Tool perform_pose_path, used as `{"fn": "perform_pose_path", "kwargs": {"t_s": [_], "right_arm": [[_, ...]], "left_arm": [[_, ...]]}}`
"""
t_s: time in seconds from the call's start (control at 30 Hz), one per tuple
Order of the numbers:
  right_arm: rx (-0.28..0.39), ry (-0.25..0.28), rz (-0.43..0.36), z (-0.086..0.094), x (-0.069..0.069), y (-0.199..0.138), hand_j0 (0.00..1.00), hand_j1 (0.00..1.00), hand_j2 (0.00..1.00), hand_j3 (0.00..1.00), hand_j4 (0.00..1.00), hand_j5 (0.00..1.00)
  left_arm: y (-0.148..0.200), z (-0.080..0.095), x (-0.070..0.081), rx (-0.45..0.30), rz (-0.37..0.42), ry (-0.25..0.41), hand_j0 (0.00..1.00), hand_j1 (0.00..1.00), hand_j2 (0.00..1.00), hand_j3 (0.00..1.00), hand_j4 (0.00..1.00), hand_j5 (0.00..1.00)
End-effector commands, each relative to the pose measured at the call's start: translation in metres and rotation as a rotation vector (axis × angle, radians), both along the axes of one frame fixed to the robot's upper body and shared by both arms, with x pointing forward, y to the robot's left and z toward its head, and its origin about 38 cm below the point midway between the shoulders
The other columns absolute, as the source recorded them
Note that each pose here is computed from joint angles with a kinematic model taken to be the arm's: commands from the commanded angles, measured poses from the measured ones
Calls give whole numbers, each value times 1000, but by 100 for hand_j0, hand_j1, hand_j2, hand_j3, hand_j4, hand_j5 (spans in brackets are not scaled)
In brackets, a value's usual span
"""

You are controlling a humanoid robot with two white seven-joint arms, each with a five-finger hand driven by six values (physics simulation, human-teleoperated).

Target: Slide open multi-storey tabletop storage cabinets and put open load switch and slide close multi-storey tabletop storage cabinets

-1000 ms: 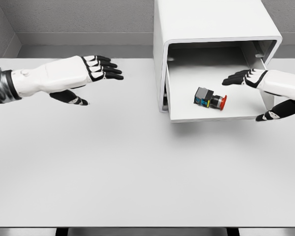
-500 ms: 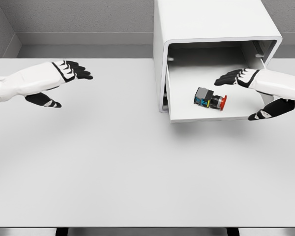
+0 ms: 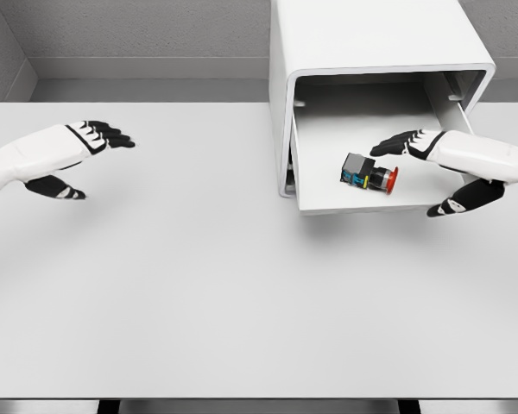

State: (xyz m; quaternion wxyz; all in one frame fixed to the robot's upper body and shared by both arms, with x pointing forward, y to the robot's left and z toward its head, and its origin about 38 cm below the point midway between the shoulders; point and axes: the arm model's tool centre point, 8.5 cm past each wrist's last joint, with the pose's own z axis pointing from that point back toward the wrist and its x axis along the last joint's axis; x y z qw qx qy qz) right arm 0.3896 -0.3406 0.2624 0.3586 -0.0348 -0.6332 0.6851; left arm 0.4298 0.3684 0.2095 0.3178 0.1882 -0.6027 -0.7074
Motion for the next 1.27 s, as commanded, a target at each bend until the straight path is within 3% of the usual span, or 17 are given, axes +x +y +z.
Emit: {"fn": "perform_pose_path", "kwargs": {"t_s": [0.0,0.23,0.3,0.37,0.4,0.5,0.63,0.7,0.87,0.93,1.03,1.23], "right_arm": [[14,10,-16,-5,5,-1,100,100,100,100,100,100],[39,4,-43,-7,19,-2,100,100,100,100,100,100],[68,-22,-70,-1,42,2,100,100,100,100,100,100],[73,-26,-32,4,57,21,100,100,100,100,100,100],[68,-32,-4,7,53,28,100,100,100,100,100,100],[23,-61,72,26,22,32,100,100,100,100,100,100],[39,-78,5,58,1,-4,100,100,100,100,100,100],[-22,-65,-3,60,-17,-17,100,100,100,100,100,100],[-56,-32,-19,52,-23,-26,100,100,100,100,100,100],[-72,-9,-26,46,-26,-30,100,100,100,100,100,100],[-84,22,-22,36,-29,-30,100,100,100,100,100,100],[-167,75,-103,33,-48,-66,100,100,100,100,100,100]], "left_arm": [[8,6,5,-5,27,-16,100,100,100,100,100,100],[9,8,5,-9,31,-24,100,100,100,100,100,100],[9,8,5,-9,31,-24,100,100,100,100,100,100],[9,9,6,-10,31,-25,100,100,100,100,100,100],[9,9,6,-10,31,-25,100,100,100,100,100,100],[9,9,6,-11,32,-27,100,100,100,100,100,100],[8,9,6,-10,30,-26,100,100,100,100,100,100],[8,9,5,-11,29,-24,100,100,100,100,100,100],[5,10,7,0,23,-26,100,100,100,100,100,100],[18,-1,0,-21,72,7,100,100,100,100,100,100],[15,-6,0,-21,69,20,100,100,100,100,100,100],[17,-7,3,-23,83,19,100,100,100,100,100,100]]}}
